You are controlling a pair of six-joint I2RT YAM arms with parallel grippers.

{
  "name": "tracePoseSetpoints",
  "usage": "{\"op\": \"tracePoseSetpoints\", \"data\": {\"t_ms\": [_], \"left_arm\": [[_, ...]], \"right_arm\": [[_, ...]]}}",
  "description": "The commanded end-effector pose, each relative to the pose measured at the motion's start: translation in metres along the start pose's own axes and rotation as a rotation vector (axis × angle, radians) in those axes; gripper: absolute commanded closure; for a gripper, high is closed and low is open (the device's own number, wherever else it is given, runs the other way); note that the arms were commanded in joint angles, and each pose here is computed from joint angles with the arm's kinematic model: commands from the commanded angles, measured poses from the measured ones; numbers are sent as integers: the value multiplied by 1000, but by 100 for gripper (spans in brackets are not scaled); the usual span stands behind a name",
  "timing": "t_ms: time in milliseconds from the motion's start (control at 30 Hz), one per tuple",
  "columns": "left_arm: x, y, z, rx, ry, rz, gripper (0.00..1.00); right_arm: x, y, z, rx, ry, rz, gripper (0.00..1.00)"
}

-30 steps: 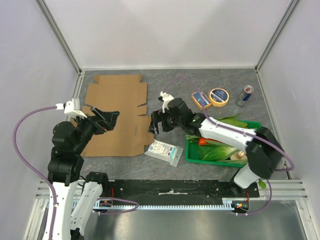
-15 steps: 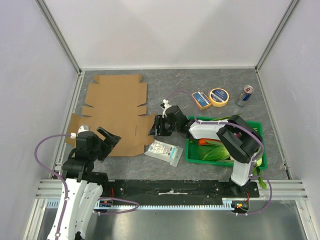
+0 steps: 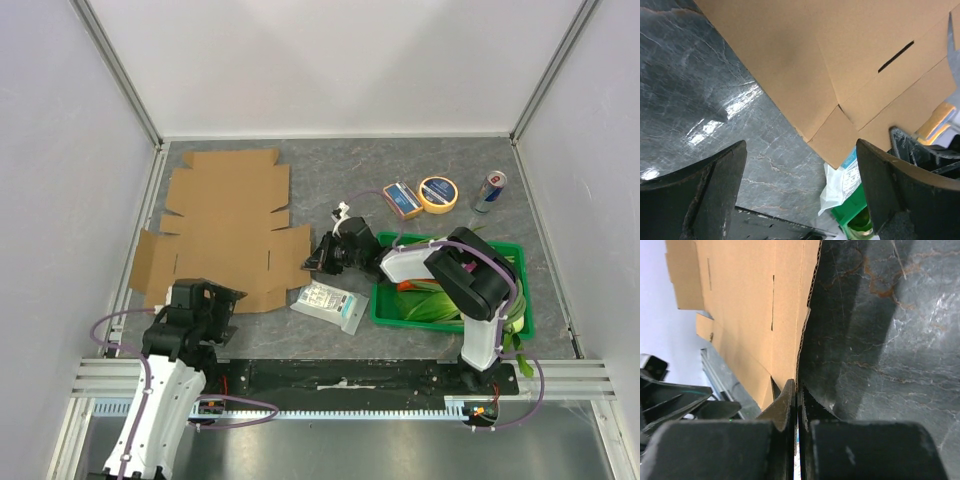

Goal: Fold the paper box

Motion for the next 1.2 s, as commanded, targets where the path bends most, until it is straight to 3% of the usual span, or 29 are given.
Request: {"op": "tracePoseSetpoints", "data": {"t_ms": [0, 167, 333, 467, 500, 733, 833, 867, 900, 967, 1000, 1167], "left_arm": [[-8, -5, 3, -34, 167, -93, 4], [-11, -17, 2, -17, 246, -160, 4], [-9, -24, 3, -29, 261, -165, 12], [-11, -26, 5, -48, 257, -205, 26], [-14, -25, 6, -55, 251, -232, 34], [-22, -16, 12, -125, 188, -392, 66], [-30, -4, 15, -169, 143, -503, 77], [-33, 0, 15, -178, 118, -535, 80], [-35, 5, 15, -198, 60, -566, 89], [-44, 21, 17, -229, -9, -613, 97], [-45, 26, 19, -255, -69, -615, 98], [-76, 87, 35, -442, -310, -696, 98]], "right_arm": [[31, 13, 9, -37, -112, 189, 100], [37, 29, 6, -60, -195, 271, 100], [37, 38, 2, -64, -270, 309, 100], [37, 44, -3, -62, -328, 342, 100], [38, 45, -2, -65, -332, 354, 100], [32, 54, -9, -69, -342, 355, 100], [39, 61, -10, -56, -258, 386, 73], [38, 64, -11, -58, -159, 390, 55], [30, 64, -15, -25, -120, 328, 47], [33, 70, -4, -49, 113, 259, 31], [18, 74, -10, 11, 172, 146, 28], [41, 128, 21, -31, 585, -45, 19]]}}
Point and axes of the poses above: each gripper's point midway between its finger pads, its own y axis back along the fingers, its own x axis along the line the jaws close on, z = x × y, the point moved 7 cm from there along y, back along the fingers, and after that the axes turned 2 degrees about -y, right-handed, at the moved point
